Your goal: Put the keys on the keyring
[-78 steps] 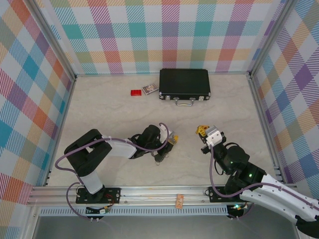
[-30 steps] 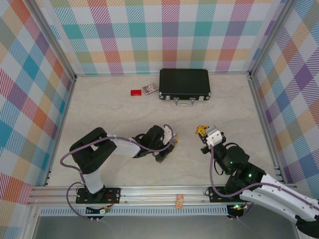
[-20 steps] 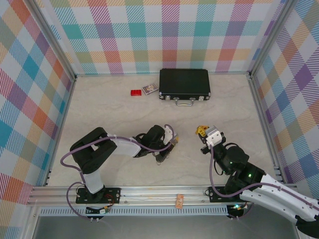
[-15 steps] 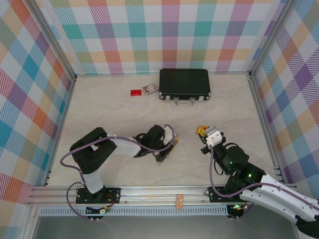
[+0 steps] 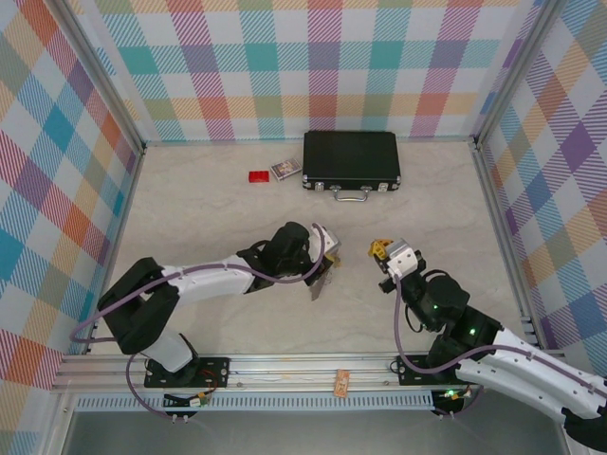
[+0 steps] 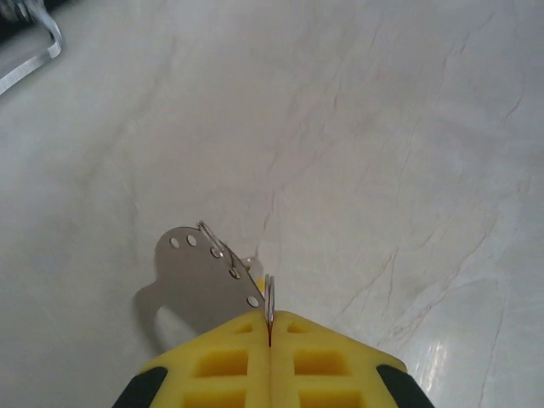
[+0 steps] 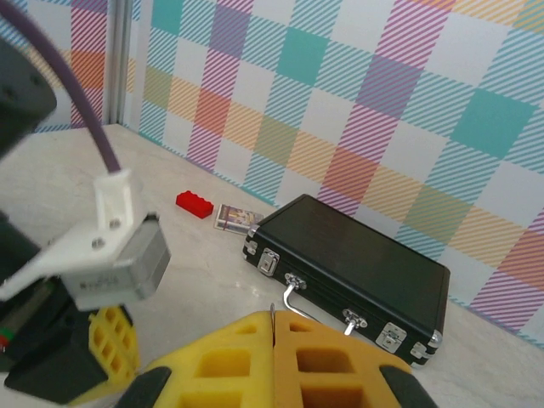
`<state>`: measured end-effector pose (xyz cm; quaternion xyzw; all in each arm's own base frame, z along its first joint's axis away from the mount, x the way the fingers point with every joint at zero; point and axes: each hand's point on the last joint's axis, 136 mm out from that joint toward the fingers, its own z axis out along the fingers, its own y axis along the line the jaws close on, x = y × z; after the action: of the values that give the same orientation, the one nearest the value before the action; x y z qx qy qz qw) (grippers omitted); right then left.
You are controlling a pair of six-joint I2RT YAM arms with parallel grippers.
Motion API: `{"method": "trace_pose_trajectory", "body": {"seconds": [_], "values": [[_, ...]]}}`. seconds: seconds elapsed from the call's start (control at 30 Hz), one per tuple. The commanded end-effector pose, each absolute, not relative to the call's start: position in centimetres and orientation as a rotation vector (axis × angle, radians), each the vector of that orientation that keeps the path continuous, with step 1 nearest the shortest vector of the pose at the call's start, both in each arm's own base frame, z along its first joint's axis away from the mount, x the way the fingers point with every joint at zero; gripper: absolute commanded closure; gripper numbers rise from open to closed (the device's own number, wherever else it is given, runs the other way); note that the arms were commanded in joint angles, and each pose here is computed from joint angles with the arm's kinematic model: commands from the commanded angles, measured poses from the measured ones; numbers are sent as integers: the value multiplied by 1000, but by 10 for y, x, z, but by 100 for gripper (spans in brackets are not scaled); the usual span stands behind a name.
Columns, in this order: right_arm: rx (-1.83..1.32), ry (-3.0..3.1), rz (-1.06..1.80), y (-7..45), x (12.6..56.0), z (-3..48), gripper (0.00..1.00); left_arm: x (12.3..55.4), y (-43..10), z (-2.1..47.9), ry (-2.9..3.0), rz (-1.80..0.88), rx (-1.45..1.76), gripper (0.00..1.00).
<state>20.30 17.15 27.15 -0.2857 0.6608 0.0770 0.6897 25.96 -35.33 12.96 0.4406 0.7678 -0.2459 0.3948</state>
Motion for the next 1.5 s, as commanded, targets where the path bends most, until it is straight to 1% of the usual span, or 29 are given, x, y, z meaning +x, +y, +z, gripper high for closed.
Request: {"method": "trace_pose_trajectory", "body": {"seconds": [0.0, 0.23, 0.43, 0.7, 0.9, 1.07, 1.33, 1.47], "values": [[-628, 1409, 196, 175, 202, 301, 100, 258, -354, 162, 1857, -578, 1178, 100], [-659, 1383, 190, 186, 206, 309, 100, 260, -351, 206, 1760, -535, 1205, 100], [-706, 1388, 178, 196, 210, 306, 100, 257, -343, 225, 1699, -497, 1243, 100], [-807, 1403, 207, 215, 210, 299, 100, 246, -324, 234, 1635, -474, 1289, 100], [-980, 1364, 297, 239, 195, 297, 100, 229, -311, 241, 1482, -453, 1321, 100], [-1125, 1347, 341, 258, 185, 289, 100, 223, -299, 246, 1403, -383, 1329, 100], [-1265, 1311, 325, 271, 179, 282, 100, 211, -292, 245, 1312, -288, 1392, 100], [-1323, 1280, 271, 271, 180, 277, 100, 208, -293, 243, 1286, -251, 1426, 100]]}}
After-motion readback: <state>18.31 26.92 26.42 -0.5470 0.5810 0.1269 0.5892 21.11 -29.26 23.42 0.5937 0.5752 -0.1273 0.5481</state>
